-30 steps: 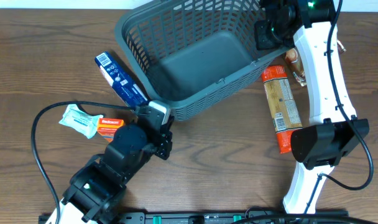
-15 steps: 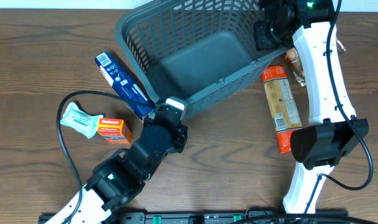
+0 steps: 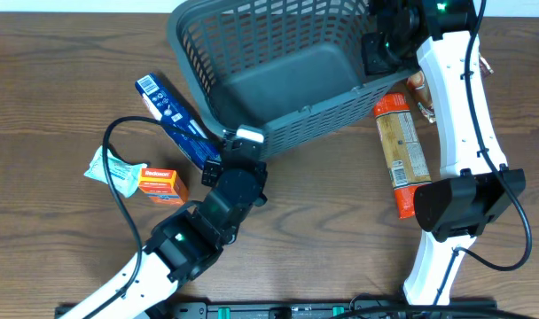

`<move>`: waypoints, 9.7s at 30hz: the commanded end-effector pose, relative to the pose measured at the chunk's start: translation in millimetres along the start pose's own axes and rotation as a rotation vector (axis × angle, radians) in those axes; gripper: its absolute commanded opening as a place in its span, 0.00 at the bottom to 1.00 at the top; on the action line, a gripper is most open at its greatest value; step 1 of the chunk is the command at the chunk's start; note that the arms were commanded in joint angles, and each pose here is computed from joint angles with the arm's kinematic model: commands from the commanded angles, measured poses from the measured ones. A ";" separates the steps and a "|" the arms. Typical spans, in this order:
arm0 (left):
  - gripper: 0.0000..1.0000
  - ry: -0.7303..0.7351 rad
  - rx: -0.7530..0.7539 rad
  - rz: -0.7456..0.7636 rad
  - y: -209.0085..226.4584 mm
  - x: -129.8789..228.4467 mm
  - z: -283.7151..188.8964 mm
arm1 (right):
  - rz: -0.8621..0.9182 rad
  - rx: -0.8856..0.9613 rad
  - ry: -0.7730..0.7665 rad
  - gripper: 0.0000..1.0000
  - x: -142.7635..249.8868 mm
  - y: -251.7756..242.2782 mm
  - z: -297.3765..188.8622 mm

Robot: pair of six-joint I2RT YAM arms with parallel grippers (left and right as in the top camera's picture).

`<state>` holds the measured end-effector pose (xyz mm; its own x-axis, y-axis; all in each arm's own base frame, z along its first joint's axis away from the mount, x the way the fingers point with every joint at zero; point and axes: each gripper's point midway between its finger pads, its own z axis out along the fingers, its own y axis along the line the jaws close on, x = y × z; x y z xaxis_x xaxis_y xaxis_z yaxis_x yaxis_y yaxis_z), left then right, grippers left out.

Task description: Pack container

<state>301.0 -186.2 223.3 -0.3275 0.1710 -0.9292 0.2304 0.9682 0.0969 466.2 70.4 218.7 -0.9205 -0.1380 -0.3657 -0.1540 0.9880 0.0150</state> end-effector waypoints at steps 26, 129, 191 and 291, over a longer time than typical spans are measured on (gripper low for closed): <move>0.06 -0.137 -0.308 -0.073 87.5 -41.4 23.7 | -0.128 -0.006 -0.021 0.01 1.9 60.6 -20.2; 0.99 0.137 -0.306 -0.249 196.4 -52.9 -263.3 | 0.067 0.248 -0.355 0.99 -64.1 -172.7 -83.1; 0.99 0.137 -0.306 -0.249 196.4 -52.9 -263.3 | 0.015 -0.185 -1.039 0.01 -116.6 -133.1 -278.7; 0.99 0.137 -0.306 -0.249 196.4 -52.9 -263.3 | 0.206 -0.149 -0.732 0.01 -102.5 -140.6 -181.2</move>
<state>121.2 42.5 384.0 -0.4627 -0.0673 -0.8839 -0.1376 0.9905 -0.0033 544.4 -132.1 308.8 -0.6633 0.1955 -0.7223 0.0778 0.9781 0.1932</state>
